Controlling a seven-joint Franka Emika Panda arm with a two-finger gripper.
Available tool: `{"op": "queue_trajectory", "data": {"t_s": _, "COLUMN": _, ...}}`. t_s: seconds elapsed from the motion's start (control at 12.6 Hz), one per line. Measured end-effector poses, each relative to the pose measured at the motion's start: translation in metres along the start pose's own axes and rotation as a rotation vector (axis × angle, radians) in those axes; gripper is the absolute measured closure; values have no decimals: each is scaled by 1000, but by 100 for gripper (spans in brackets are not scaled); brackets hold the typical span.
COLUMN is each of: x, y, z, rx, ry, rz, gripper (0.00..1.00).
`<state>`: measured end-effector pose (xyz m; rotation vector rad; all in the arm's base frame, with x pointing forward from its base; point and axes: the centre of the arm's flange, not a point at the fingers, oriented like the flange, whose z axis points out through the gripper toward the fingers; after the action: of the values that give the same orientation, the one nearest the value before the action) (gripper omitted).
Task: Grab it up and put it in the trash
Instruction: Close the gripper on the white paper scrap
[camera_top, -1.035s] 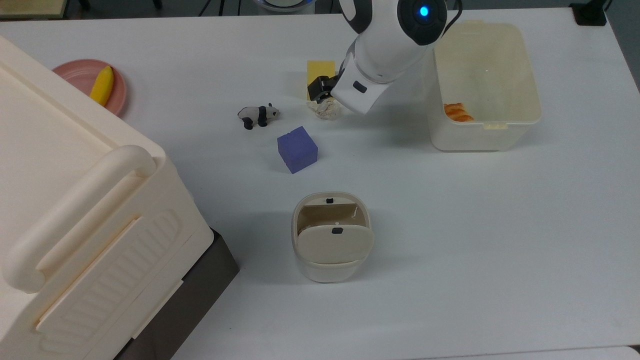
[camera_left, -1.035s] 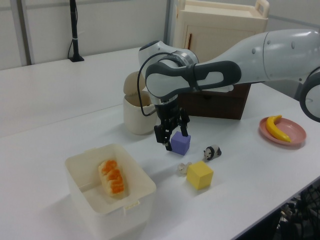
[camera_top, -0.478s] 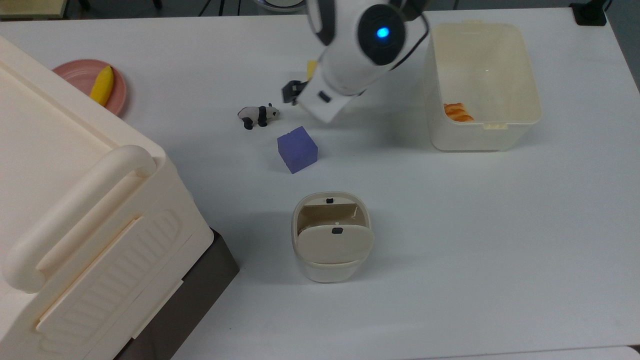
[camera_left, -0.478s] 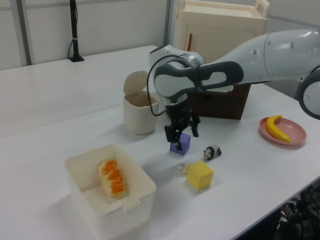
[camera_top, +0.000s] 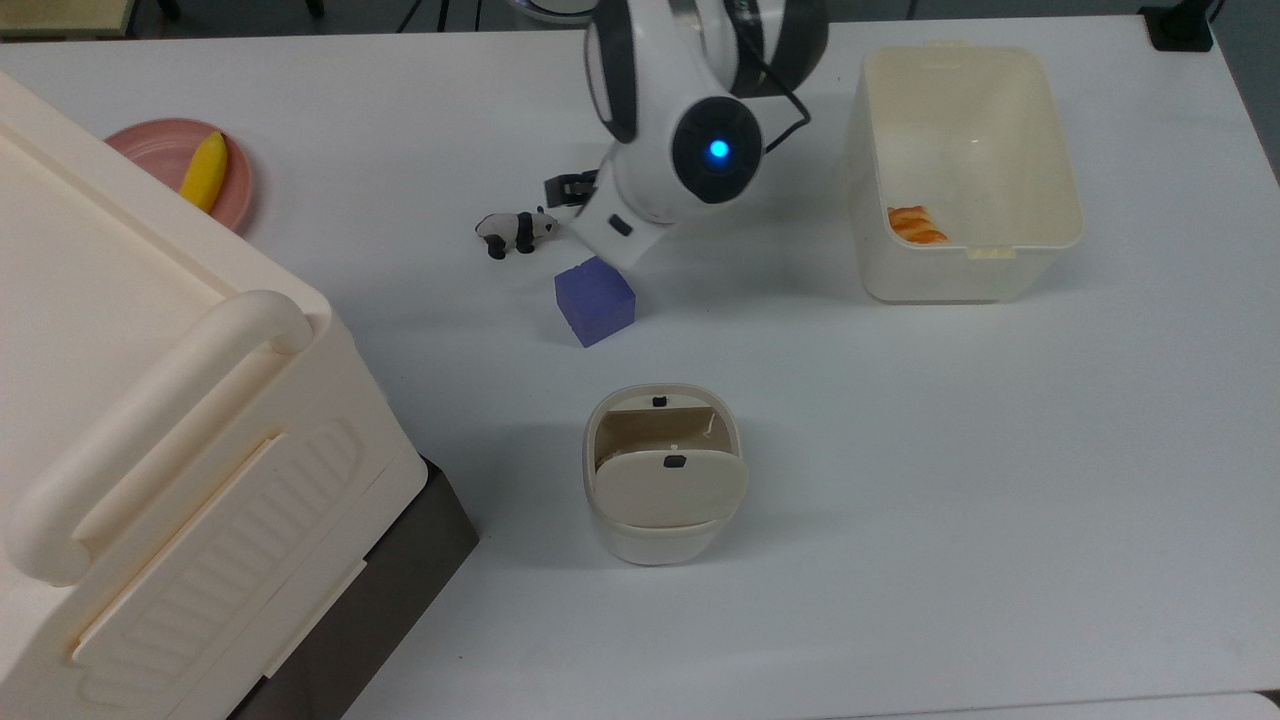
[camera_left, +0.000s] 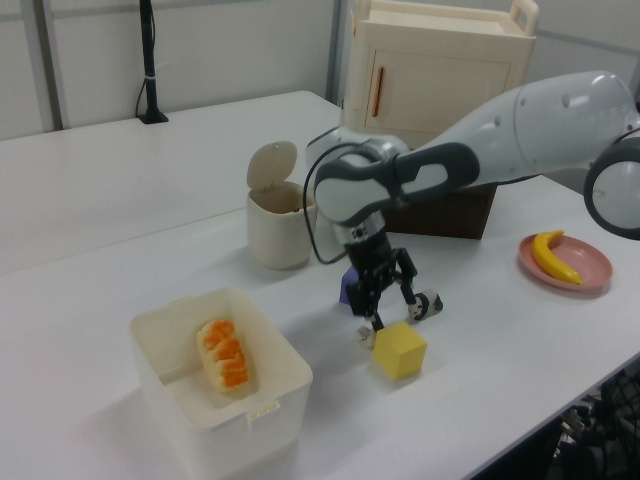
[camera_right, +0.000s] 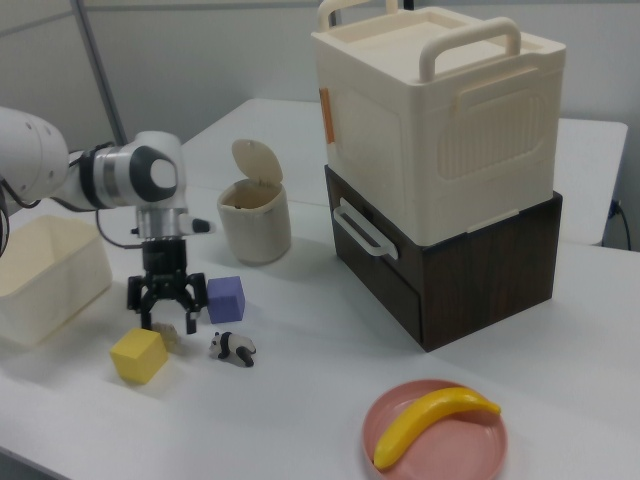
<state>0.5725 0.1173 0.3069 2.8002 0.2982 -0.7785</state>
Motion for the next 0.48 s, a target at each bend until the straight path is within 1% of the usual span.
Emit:
{"op": "queue_trajectory", "data": {"t_s": 0.16, "x": 2, "y": -32, "z": 10, "rx": -27, "ry": -20, "rz": -47, "gripper": 0}}
{"op": "queue_trajectory", "data": {"t_s": 0.24, "x": 3, "y": -38, "z": 12, "rx": -32, "ry": -24, "rz": -55, "gripper": 0}}
{"op": "queue_trajectory", "data": {"t_s": 0.48, "x": 3, "y": -36, "z": 10, "rx": -30, "ry": -20, "rz": -53, "gripper": 0}}
